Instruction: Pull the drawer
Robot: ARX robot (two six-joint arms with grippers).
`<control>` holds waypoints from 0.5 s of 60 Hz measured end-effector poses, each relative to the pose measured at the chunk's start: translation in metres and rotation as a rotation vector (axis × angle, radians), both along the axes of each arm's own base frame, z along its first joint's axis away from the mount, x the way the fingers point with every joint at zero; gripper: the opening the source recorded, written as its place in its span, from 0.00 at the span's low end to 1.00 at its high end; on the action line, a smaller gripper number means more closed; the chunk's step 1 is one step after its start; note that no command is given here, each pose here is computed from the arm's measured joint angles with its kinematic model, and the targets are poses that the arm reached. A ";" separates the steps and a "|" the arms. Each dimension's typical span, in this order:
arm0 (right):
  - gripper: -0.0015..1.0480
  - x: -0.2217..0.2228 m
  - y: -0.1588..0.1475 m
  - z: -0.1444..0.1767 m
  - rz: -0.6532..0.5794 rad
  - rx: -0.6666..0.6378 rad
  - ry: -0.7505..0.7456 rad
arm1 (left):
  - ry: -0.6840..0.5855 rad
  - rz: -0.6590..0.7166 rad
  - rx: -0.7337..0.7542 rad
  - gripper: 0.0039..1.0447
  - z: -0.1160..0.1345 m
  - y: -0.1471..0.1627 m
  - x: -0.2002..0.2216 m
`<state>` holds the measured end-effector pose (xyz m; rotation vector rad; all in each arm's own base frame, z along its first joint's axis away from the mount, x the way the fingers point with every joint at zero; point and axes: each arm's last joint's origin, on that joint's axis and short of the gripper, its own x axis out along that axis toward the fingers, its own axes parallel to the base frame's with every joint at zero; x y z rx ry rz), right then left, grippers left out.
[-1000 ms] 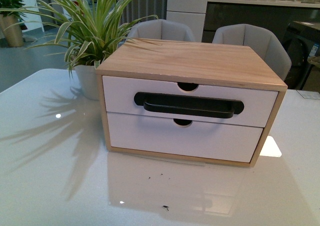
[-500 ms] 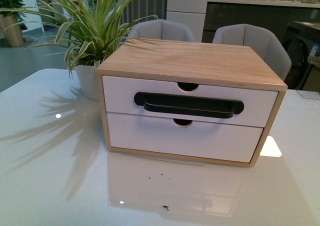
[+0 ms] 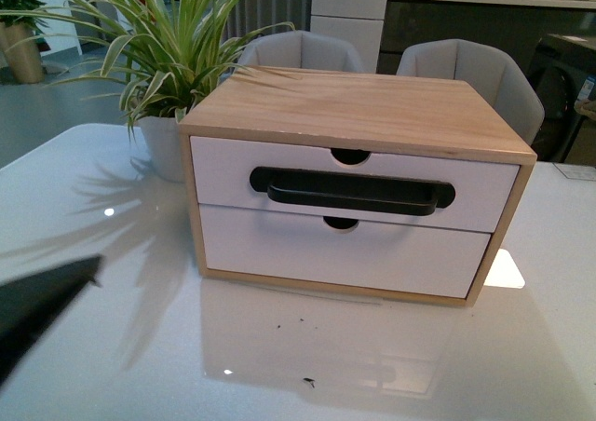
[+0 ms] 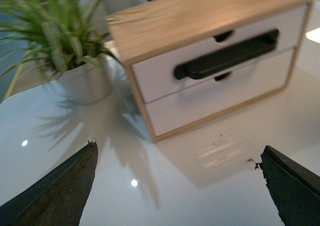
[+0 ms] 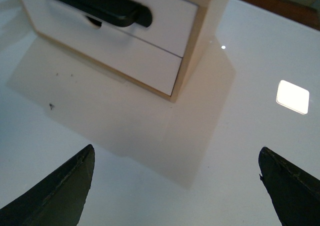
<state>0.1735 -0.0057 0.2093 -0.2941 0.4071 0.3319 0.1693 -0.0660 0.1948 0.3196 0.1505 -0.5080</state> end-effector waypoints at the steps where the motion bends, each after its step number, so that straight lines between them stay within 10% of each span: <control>1: 0.91 0.004 0.001 0.001 0.022 -0.025 0.005 | 0.006 -0.029 0.029 0.93 -0.001 -0.004 0.005; 30: 0.91 0.088 0.040 0.008 0.463 -0.415 0.046 | 0.060 -0.446 0.415 0.93 -0.003 -0.081 0.118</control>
